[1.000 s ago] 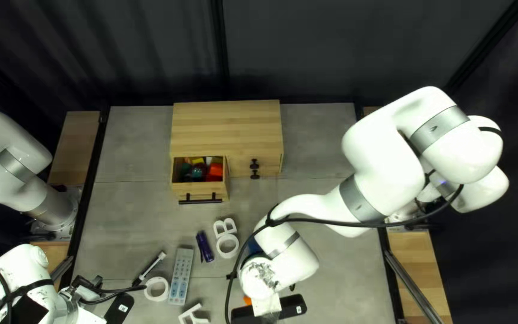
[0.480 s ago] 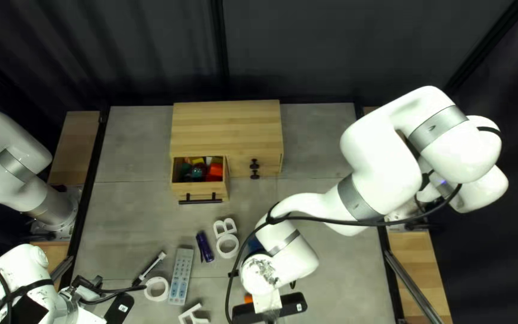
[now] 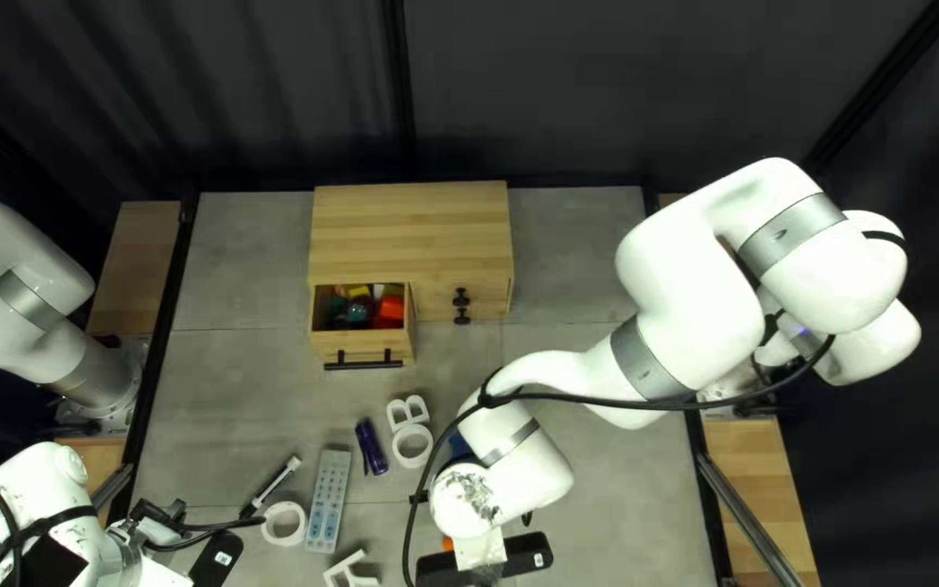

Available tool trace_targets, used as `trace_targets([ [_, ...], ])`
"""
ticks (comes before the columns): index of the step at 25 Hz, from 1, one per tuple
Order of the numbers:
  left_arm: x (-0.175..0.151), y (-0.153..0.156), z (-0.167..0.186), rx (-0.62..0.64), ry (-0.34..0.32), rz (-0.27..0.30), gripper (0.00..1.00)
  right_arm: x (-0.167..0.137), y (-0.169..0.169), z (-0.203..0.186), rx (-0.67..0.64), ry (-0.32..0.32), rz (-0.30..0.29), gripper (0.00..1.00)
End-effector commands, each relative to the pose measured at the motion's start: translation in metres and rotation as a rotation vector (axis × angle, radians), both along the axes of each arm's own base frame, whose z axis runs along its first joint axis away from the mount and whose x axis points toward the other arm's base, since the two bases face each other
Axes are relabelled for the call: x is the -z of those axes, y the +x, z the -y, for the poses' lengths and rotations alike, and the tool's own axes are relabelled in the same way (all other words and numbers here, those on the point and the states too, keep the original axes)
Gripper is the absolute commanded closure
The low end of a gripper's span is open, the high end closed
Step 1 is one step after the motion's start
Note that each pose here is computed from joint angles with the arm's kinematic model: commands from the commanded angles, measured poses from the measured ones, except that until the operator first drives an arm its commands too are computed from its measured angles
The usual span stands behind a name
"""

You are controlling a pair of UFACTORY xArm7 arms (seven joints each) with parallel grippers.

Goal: Open drawers and place objects into drawer and close

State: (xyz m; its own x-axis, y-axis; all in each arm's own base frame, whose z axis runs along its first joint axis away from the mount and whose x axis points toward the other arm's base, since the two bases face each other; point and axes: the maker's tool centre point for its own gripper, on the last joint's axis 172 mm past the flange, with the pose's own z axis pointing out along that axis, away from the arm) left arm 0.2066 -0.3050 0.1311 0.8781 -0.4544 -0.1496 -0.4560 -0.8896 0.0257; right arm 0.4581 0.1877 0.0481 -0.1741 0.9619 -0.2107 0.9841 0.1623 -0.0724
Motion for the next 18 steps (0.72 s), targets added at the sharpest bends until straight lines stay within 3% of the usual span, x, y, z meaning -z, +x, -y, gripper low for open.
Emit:
trace_targets([
  [1,0.000,0.000,0.000,0.000,0.000,0.000,0.00,0.007,0.002,0.002,-0.007,-0.001,-0.002,0.00],
  [18,0.000,0.000,0.000,0.000,0.000,0.000,0.00,0.027,0.003,0.017,-0.010,-0.002,-0.005,0.00],
])
